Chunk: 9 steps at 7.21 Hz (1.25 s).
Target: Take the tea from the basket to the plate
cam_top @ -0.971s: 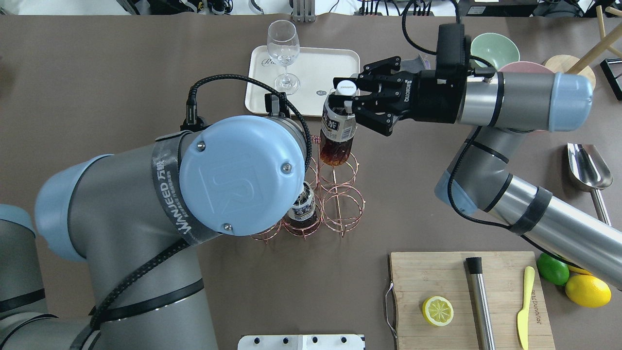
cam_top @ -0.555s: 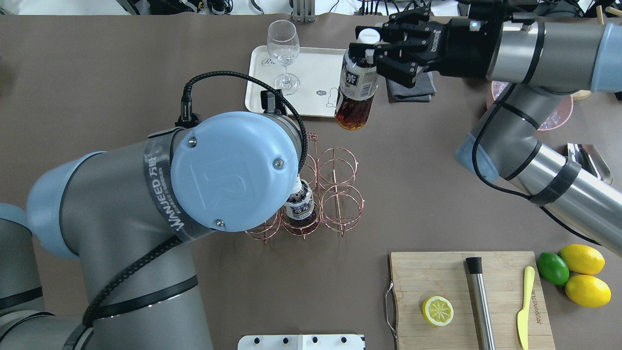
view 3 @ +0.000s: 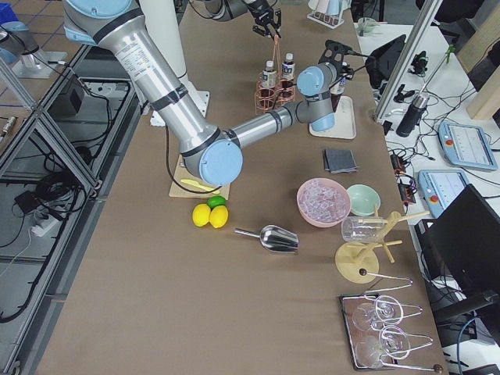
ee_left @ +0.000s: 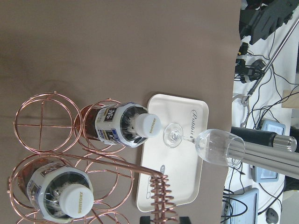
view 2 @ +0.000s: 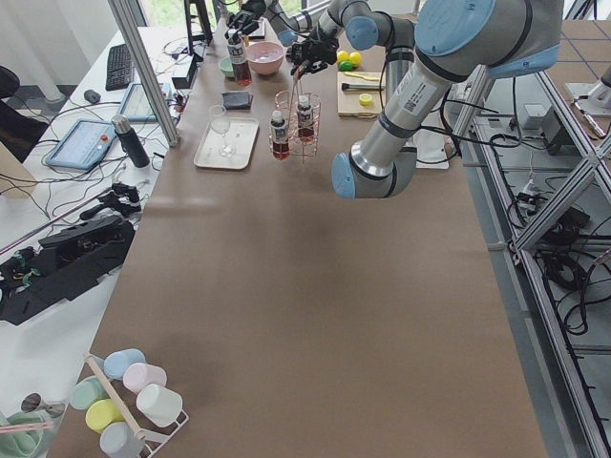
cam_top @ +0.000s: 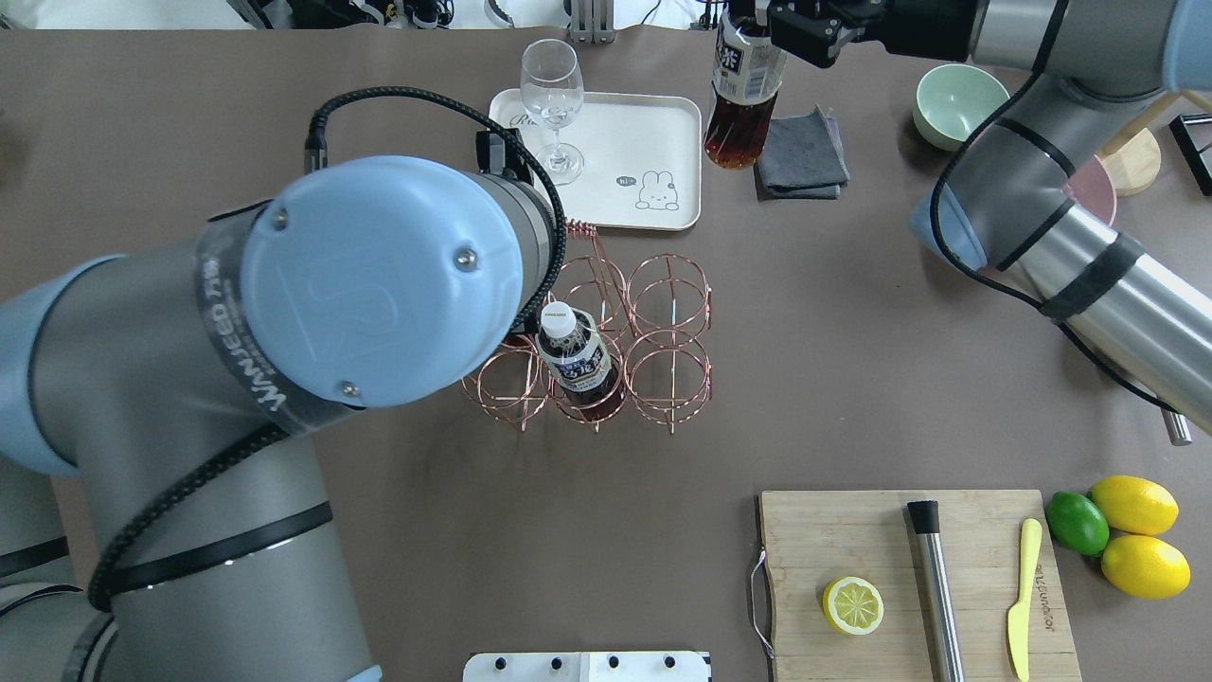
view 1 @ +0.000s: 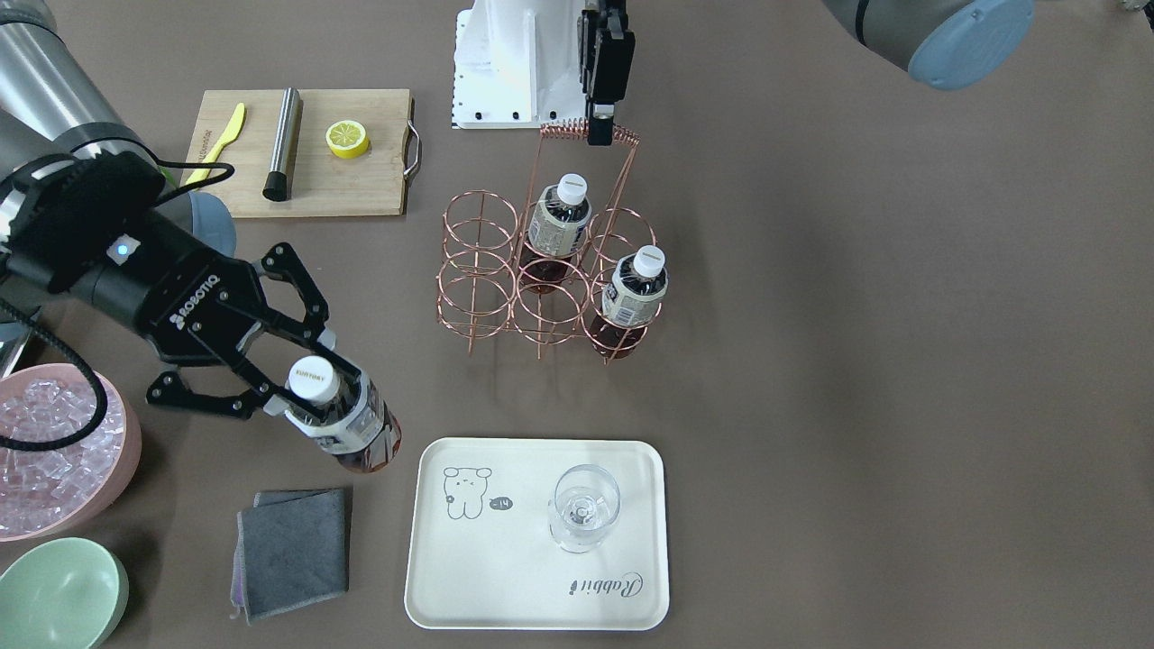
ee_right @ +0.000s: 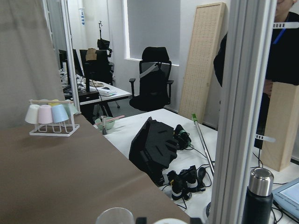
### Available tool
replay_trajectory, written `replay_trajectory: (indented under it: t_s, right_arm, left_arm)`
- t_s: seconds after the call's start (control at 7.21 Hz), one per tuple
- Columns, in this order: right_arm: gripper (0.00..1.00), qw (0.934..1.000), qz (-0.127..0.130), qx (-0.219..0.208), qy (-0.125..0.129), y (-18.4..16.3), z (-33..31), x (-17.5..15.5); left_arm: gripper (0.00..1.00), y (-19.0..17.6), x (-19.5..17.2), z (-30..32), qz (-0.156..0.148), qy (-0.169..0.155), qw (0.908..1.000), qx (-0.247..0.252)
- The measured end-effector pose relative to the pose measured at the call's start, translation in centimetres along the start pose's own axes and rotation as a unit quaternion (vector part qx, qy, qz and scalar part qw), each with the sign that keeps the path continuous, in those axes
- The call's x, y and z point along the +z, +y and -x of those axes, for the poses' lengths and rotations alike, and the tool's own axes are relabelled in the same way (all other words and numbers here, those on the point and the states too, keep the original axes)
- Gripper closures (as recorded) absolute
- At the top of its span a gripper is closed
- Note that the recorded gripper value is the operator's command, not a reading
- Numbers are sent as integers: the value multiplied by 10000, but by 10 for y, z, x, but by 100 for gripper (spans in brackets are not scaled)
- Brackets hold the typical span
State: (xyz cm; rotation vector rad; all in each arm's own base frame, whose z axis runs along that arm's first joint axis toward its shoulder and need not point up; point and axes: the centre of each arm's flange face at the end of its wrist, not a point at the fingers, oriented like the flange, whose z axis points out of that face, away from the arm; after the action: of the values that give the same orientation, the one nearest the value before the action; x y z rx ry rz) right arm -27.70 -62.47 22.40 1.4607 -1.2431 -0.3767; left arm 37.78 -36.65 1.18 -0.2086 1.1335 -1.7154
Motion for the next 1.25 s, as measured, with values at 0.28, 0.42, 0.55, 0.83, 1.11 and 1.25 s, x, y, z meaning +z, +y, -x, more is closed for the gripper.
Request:
replay_trajectory:
  t_s: [0.28,0.42,0.55,0.83,1.11,1.25]
  right_arm:
    - [100,9988,-62,28,495,27,-12,46]
    - [100,9975,-164,30,687,44,-3,71]
    - [100,9964,-222,59,818,61,9,89]
    - [100,9950,-324,53,947,100,30,109]
    - [100,9944,-391,-51,983,130,35,114]
    - [100,9941,-439,-56,992,139,38,115]
  left_arm:
    - [100,-38,-3,-15,-87,66,9998,183]
    - [100,-66,0,-40,-187,-35,9996,197]
    - [100,-102,7,-67,-328,-196,9991,177]
    - [100,-175,32,-115,-666,-197,9975,160]
    - [100,-272,74,-188,-1122,-246,9931,233]
    - [100,-339,101,-226,-1188,-320,9920,268]
